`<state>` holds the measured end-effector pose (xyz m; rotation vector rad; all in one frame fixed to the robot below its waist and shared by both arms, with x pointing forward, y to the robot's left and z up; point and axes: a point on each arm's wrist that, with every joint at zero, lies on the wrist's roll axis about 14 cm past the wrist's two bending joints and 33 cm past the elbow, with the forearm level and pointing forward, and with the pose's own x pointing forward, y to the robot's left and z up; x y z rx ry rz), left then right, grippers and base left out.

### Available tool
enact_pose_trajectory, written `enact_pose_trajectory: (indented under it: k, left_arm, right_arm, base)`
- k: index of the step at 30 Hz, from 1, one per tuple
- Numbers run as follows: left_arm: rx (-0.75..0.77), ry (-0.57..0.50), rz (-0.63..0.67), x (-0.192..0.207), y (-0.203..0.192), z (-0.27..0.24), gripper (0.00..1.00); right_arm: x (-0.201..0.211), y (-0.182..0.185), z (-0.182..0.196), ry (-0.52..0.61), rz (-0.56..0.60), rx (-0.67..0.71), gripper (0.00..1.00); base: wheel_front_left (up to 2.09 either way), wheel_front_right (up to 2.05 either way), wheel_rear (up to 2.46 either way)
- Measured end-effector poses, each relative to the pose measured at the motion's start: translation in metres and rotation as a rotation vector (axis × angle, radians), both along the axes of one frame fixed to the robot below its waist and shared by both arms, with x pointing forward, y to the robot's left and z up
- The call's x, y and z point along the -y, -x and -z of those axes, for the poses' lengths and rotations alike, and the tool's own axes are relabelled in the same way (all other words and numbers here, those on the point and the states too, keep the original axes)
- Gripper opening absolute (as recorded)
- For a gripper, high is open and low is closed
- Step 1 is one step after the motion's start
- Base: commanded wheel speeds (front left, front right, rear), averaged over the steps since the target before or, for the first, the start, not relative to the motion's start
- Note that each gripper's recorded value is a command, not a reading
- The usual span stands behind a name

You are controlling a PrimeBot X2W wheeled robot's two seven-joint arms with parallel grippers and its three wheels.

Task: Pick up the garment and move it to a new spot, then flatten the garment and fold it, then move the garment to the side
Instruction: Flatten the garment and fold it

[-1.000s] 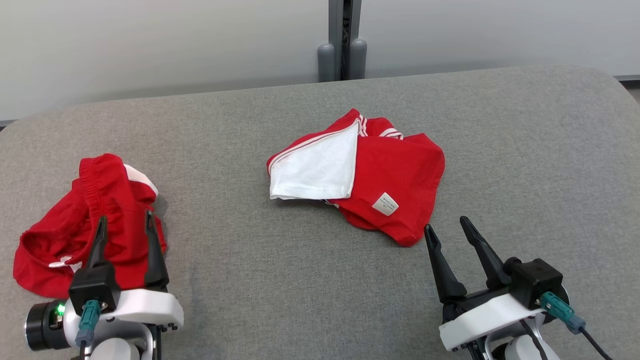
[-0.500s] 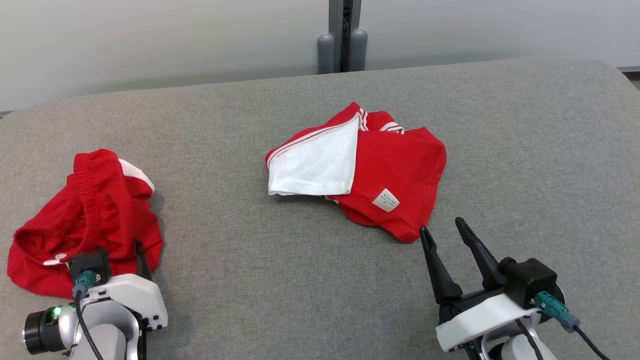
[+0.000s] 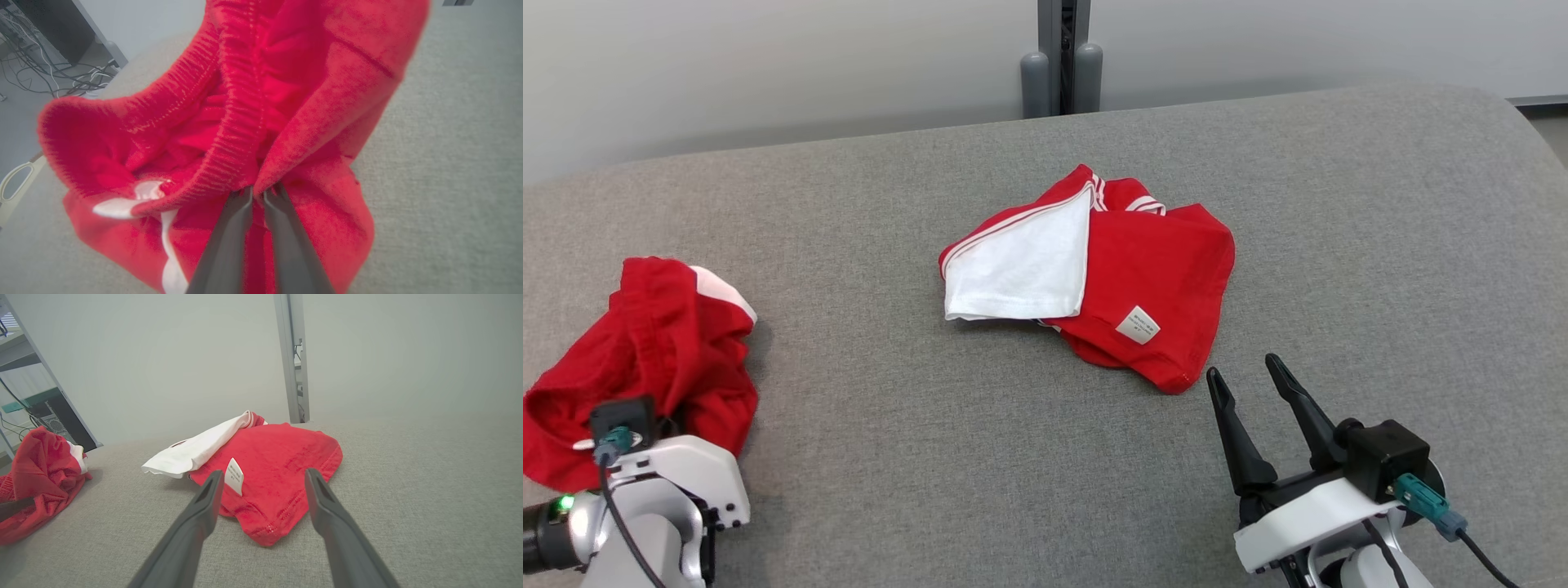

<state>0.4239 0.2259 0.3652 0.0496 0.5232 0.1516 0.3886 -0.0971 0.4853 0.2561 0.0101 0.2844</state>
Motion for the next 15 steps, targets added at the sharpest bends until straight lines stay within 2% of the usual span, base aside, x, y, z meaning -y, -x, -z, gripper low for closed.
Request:
enact_pose_trajectory:
  k: [10,15]
  left_arm:
    - [0.356,-0.101,-0.155,-0.067,-0.026,-0.089,0.0]
    - [0.548,-0.212,-0.251,-0.116,-0.011,-0.155,0.0]
  right_arm:
    - [-0.007,0.003,0.0,0.001,-0.019,0.002,1.0]
    - [-0.017,0.005,0.001,-0.002,-0.049,-0.003,1.0]
  base:
    - [0.0,0.0,0.0]
    - [0.0,0.0,0.0]
